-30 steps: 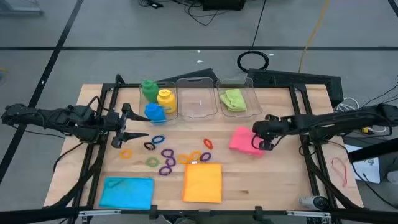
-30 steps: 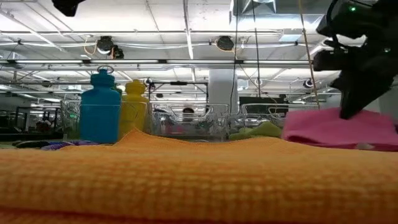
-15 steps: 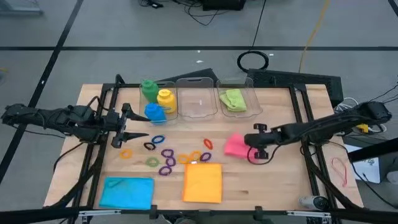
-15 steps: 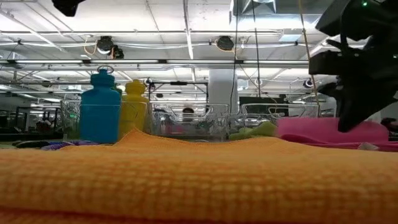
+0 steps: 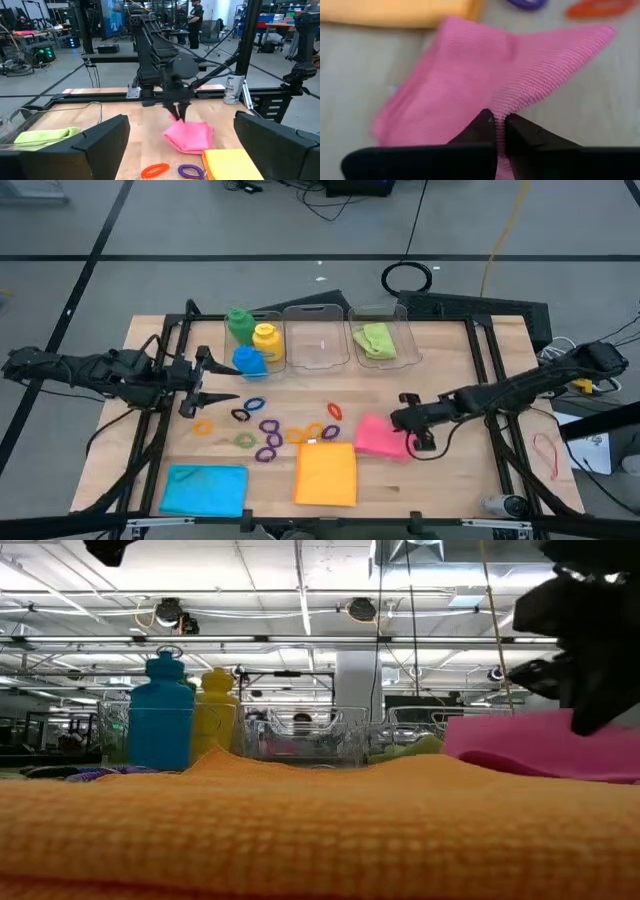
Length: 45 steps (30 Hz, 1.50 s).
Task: Pick & Place Sports Items
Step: Fold the pink cloth
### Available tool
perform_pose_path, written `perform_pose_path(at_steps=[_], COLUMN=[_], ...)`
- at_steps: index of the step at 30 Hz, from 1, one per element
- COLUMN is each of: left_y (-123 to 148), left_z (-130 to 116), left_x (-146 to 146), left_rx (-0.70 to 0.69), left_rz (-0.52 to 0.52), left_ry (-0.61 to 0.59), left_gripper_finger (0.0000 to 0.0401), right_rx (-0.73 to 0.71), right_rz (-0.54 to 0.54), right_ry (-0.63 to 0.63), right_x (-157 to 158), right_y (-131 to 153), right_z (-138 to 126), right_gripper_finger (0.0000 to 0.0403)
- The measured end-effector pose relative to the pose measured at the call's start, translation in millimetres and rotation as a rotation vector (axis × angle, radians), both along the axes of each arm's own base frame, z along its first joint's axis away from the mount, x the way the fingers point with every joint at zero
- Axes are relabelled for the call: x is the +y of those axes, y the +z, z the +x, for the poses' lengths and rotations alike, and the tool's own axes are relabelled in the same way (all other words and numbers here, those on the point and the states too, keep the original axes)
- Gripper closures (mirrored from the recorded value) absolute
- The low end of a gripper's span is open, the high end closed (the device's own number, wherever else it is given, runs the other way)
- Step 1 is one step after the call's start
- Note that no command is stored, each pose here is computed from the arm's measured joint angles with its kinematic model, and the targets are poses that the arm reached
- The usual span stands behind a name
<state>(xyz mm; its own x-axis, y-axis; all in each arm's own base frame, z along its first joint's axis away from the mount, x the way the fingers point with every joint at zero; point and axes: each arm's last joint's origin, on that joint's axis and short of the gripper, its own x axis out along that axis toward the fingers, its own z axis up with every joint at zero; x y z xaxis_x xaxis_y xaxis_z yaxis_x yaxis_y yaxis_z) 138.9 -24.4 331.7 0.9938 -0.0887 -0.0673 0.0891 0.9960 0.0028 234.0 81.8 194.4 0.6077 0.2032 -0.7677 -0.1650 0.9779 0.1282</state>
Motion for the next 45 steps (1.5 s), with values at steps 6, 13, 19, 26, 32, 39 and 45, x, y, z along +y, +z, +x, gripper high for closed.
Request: perform_pose_path(at_steps=[6, 13, 19, 26, 32, 39, 45], left_y=[0, 0, 0, 0, 0, 0, 0], left_z=[0, 0, 0, 0, 0, 0, 0], left_x=[0, 0, 0, 0, 0, 0, 0], left_rx=[0.0, 0.0, 0.0, 0.0, 0.0, 0.0, 0.0], left_rz=[0.0, 0.0, 0.0, 0.0, 0.0, 0.0, 0.0], left_ry=[0.0, 0.001, 0.001, 0.0, 0.0, 0.0, 0.0], left_gripper_finger=[0.0105, 0.0105, 0.0105, 0.0105, 0.0105, 0.0105, 0.0105], right_rx=[-0.072, -0.09, -0.021, 0.008, -0.051, -0.188, -0.252], right_rz=[-0.07, -0.239, -0.363, -0.531, -0.535, -0.507, -0.509], right_ry=[0.14, 0.037, -0.035, -0.084, -0.09, 0.128, 0.301], right_x=[10, 0, -14, -26, -27, -8, 4], right_y=[3, 6, 24, 31, 26, 2, -18], right_z=[0, -1, 1, 3, 6, 1, -11], right_gripper_finger=[0.0403, 0.0403, 0.0403, 0.0403, 0.0403, 0.0403, 0.0403])
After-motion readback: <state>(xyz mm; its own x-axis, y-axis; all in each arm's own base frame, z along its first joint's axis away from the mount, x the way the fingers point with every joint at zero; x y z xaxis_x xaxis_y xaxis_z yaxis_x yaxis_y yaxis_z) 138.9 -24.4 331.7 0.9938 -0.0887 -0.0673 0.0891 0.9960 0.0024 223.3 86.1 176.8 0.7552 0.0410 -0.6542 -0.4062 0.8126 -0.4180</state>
